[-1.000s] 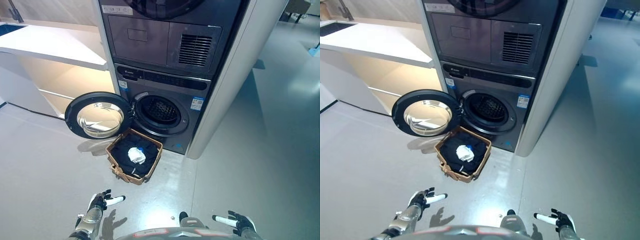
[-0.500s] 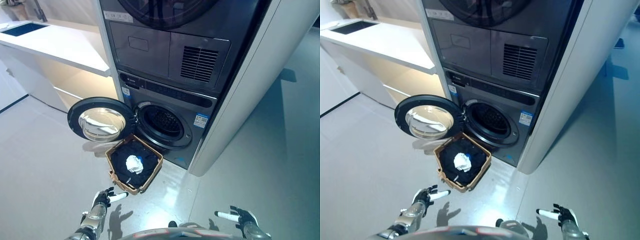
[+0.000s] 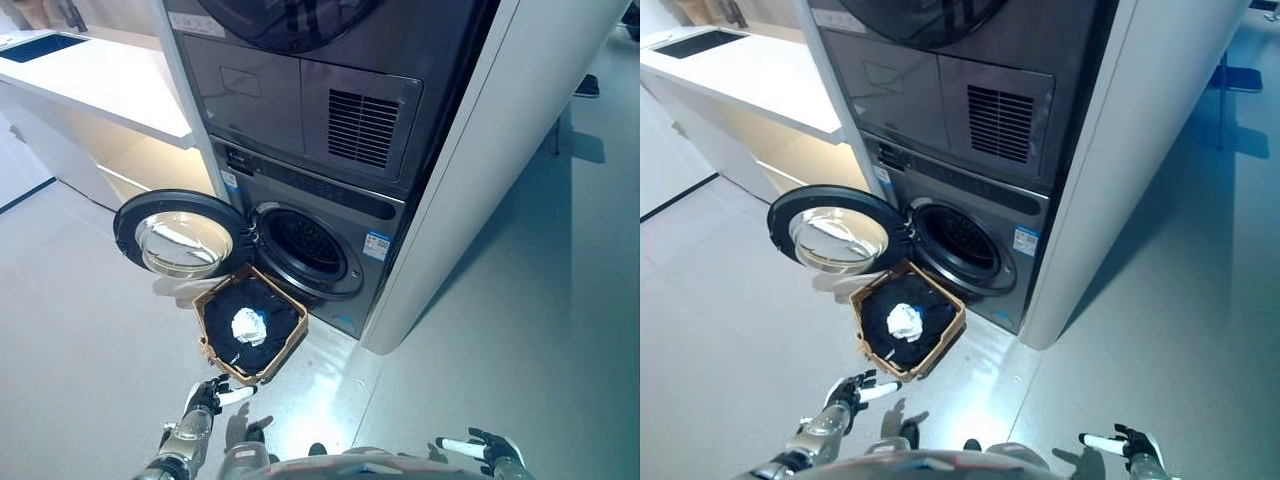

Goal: Put the clothes in the basket into the washing machine.

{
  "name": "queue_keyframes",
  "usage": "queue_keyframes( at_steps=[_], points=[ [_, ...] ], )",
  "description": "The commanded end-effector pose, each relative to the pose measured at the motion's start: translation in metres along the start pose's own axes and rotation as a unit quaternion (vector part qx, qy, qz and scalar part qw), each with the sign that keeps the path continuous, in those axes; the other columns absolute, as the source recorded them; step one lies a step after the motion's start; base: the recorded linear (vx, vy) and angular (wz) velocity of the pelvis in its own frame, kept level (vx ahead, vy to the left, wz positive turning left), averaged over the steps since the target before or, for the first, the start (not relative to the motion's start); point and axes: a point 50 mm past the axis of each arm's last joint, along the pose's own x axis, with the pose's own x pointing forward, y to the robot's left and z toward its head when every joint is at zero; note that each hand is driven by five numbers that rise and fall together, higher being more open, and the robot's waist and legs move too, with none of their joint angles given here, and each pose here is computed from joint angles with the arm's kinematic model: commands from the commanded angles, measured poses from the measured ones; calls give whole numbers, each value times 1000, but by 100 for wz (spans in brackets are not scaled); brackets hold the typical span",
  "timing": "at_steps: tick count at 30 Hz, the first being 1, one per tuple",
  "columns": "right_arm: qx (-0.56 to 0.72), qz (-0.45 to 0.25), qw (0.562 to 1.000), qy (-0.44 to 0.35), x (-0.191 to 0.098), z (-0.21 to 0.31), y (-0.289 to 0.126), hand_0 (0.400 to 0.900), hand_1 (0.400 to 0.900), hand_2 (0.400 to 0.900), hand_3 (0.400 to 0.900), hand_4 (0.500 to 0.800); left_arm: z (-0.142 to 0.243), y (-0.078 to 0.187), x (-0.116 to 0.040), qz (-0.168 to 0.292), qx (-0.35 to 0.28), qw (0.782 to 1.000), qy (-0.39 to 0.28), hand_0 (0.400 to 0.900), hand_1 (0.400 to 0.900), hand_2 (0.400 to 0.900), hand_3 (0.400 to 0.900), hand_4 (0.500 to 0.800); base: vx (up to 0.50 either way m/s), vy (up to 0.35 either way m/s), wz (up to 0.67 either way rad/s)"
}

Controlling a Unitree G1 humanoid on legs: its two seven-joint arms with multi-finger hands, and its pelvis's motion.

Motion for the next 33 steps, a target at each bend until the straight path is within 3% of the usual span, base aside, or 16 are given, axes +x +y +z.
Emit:
queue_keyframes(
  at_steps=[1, 13, 20, 25, 33],
  points=[
    [1, -27, 999, -35, 0, 8, -16, 900, 900, 900, 900, 800, 27, 34, 4, 53, -17, 997, -54, 900, 900, 900, 900, 800, 208, 96, -39],
    [-10, -7, 999, -43, 2, 21, -5, 900, 900, 900, 900, 800, 41, 34, 5, 51, -7, 996, -76, 900, 900, 900, 900, 800, 275, 259, -31],
    [-4, -14, 999, -49, 3, 28, -8, 900, 900, 900, 900, 800, 59, 44, 8, 69, 102, 988, -91, 900, 900, 900, 900, 800, 185, 226, -17],
    [-12, -30, 997, -66, 5, 40, -16, 900, 900, 900, 900, 800, 85, 49, 12, 110, 190, 969, -112, 900, 900, 900, 900, 800, 61, 69, -20],
    [-25, -52, 994, -91, 6, 61, -28, 900, 900, 900, 900, 800, 122, 46, 12, 130, 216, 957, -147, 900, 900, 900, 900, 800, 1, -38, 6]
  ],
)
